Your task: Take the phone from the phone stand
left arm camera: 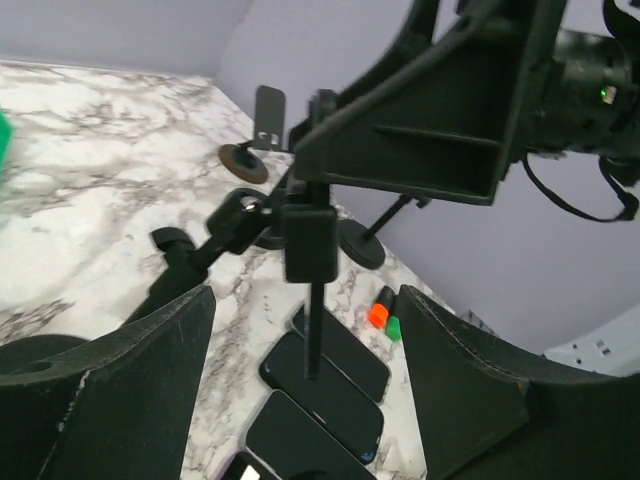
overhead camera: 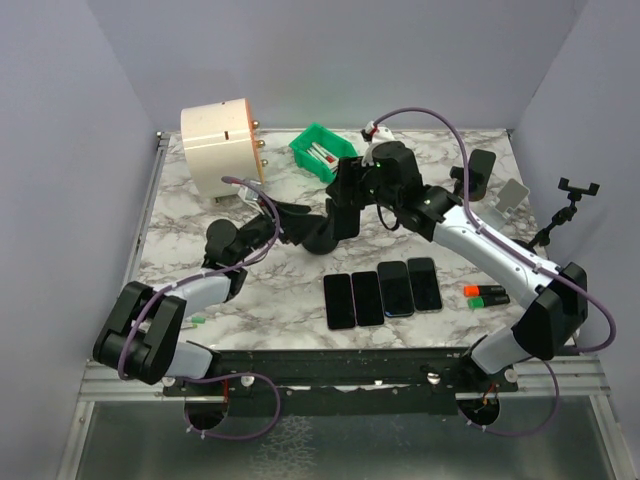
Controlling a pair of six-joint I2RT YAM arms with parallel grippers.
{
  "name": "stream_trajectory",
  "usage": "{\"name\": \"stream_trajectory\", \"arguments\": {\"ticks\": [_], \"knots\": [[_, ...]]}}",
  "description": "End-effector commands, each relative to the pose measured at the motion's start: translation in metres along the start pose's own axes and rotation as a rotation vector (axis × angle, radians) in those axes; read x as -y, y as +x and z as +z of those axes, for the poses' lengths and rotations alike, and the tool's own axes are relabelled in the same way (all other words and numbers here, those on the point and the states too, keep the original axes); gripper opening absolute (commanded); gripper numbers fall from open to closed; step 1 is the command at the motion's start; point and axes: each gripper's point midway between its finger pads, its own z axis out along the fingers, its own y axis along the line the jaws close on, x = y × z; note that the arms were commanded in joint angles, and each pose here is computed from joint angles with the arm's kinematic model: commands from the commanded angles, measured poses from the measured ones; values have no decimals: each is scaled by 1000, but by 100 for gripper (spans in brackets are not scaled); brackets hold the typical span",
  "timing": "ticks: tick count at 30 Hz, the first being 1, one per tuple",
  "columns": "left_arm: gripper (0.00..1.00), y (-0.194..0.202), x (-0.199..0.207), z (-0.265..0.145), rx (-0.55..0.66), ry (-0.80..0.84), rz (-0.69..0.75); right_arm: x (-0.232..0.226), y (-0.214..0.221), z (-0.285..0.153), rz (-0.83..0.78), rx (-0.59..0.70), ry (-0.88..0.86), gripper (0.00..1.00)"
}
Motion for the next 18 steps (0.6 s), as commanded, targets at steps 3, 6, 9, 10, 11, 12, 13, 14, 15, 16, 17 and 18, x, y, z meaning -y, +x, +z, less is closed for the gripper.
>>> {"name": "stream_trajectory", "arguments": {"ticks": [3, 6, 9, 10, 11, 12, 13, 14, 15, 16, 17, 18], "knots": [[75, 10, 27, 23, -64, 135, 116, -2, 18, 4, -5, -93, -9, 0], [75, 9, 22, 29, -66, 123, 121, -4, 18, 5, -4, -96, -19, 0], [74, 6, 18, 35, -63, 113, 123, -5, 18, 4, -8, -98, -25, 0], [73, 6, 17, 36, -65, 106, 121, -5, 18, 5, -8, -98, -23, 0], [72, 6, 15, 38, -67, 103, 121, -6, 18, 4, -9, -98, -26, 0], [71, 7, 15, 39, -72, 103, 120, -5, 19, 4, -9, -101, -26, 0], [70, 6, 14, 41, -73, 104, 119, -6, 18, 5, -9, -101, -28, 0], [68, 7, 13, 41, -77, 101, 116, -6, 19, 5, -10, -102, -30, 0], [67, 8, 13, 42, -80, 101, 114, -7, 19, 5, -9, -103, -32, 0], [66, 8, 12, 43, -82, 98, 112, -7, 19, 5, -10, -105, -34, 0], [65, 9, 12, 43, -83, 97, 110, -6, 20, 5, -9, -106, -32, 0], [63, 9, 11, 44, -84, 97, 109, -7, 20, 5, -9, -107, -35, 0]]}}
